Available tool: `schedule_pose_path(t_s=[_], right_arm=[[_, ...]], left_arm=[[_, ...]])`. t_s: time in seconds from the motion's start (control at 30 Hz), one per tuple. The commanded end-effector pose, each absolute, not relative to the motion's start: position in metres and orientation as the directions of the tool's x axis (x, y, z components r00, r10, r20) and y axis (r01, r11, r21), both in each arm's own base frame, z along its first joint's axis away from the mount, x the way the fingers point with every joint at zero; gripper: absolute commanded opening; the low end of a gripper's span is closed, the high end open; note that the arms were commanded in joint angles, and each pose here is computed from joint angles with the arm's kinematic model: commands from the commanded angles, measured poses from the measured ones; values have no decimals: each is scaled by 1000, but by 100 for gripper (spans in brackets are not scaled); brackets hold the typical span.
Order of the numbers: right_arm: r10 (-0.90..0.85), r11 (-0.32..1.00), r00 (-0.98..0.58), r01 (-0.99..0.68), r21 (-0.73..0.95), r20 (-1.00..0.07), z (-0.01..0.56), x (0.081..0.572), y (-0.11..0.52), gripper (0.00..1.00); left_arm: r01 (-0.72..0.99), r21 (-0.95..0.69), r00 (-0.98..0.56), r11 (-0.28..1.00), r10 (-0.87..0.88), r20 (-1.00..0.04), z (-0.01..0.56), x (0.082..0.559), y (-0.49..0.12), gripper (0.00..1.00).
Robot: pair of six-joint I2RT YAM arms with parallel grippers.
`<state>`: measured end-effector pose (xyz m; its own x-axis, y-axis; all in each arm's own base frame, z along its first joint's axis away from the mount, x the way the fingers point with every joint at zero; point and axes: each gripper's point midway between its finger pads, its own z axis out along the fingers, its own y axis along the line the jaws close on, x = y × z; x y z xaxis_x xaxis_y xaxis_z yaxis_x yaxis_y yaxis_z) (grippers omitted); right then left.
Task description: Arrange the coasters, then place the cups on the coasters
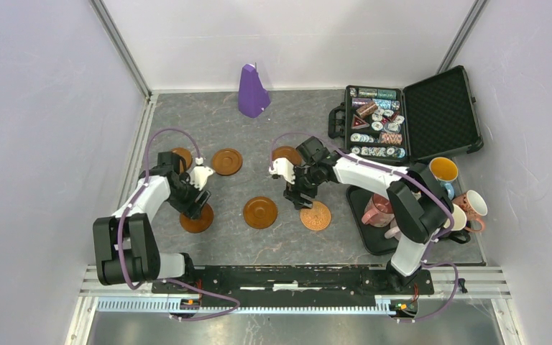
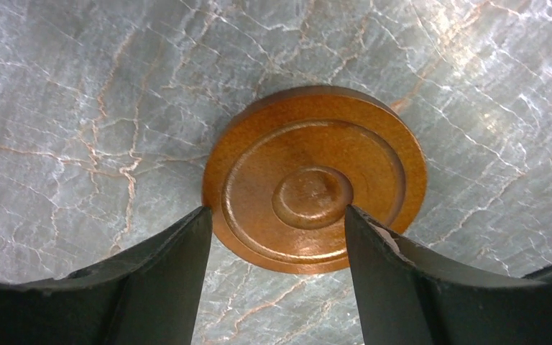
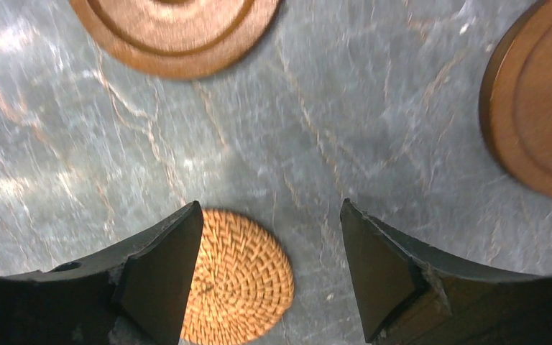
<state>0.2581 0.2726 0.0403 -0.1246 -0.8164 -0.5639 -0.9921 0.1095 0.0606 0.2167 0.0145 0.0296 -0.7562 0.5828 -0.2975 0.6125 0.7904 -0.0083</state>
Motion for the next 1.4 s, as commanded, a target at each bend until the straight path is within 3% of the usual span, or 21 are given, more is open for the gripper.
schedule_pose_path(t_s=[0.0, 0.4, 0.57, 0.9, 1.37], right_arm=[[-750, 128, -121, -991, 37, -650, 60, 273, 317, 78], [-696, 183, -157, -982, 38, -700, 52, 269, 382, 79], [-720, 196, -152, -981, 11, -677, 34, 266, 387, 76], [-716, 241, -173, -970, -6, -676, 26, 287, 404, 60], [-716, 291, -175, -955, -60, -676, 28, 313, 411, 57]], left_arm=[[638, 64, -712, 767, 620, -329, 27, 240, 22, 72], [593, 84, -731, 801, 580, -360, 26, 259, 24, 59], [570, 76, -742, 818, 553, -380, 26, 267, 22, 58], [526, 79, -755, 847, 508, -415, 31, 293, 22, 57], [527, 86, -750, 845, 511, -421, 37, 304, 24, 58]])
